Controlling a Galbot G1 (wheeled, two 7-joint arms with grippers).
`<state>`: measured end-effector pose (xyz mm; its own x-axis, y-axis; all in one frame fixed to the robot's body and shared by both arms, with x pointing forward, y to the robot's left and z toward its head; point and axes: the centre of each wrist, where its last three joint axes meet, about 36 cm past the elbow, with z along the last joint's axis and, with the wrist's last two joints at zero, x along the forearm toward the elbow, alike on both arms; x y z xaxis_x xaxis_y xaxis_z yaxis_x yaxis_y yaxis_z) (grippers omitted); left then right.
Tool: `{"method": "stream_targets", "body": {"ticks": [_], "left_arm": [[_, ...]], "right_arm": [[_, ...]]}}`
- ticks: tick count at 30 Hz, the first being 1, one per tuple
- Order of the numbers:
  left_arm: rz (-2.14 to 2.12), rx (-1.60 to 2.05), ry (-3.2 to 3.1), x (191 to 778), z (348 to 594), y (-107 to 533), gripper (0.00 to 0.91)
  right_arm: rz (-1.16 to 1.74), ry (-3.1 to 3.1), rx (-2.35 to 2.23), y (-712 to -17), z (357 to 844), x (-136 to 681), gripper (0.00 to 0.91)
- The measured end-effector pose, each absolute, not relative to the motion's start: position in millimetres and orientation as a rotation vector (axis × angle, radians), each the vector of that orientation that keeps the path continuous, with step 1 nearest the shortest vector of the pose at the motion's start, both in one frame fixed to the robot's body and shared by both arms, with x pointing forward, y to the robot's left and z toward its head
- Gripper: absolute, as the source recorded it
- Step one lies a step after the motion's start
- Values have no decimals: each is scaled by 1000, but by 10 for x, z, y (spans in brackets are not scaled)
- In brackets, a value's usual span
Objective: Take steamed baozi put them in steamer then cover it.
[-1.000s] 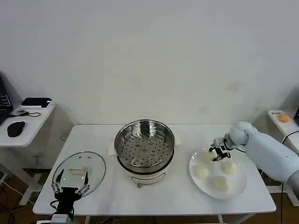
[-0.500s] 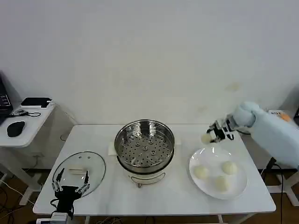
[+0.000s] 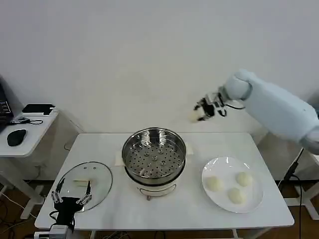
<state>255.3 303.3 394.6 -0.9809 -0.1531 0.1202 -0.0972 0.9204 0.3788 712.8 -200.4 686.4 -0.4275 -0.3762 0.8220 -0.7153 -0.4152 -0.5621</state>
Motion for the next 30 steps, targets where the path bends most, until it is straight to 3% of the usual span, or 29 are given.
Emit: {"method": "stream_targets", "body": {"ticks": [11, 30], "left_arm": [[-569, 218, -2927, 2535, 3946, 3083, 907], [-568, 250, -2914, 2526, 3892, 3147, 907]], "right_arm": [[2128, -1248, 1758, -896, 6674, 6907, 554], [2362, -879, 1923, -557, 5959, 6895, 554]]}}
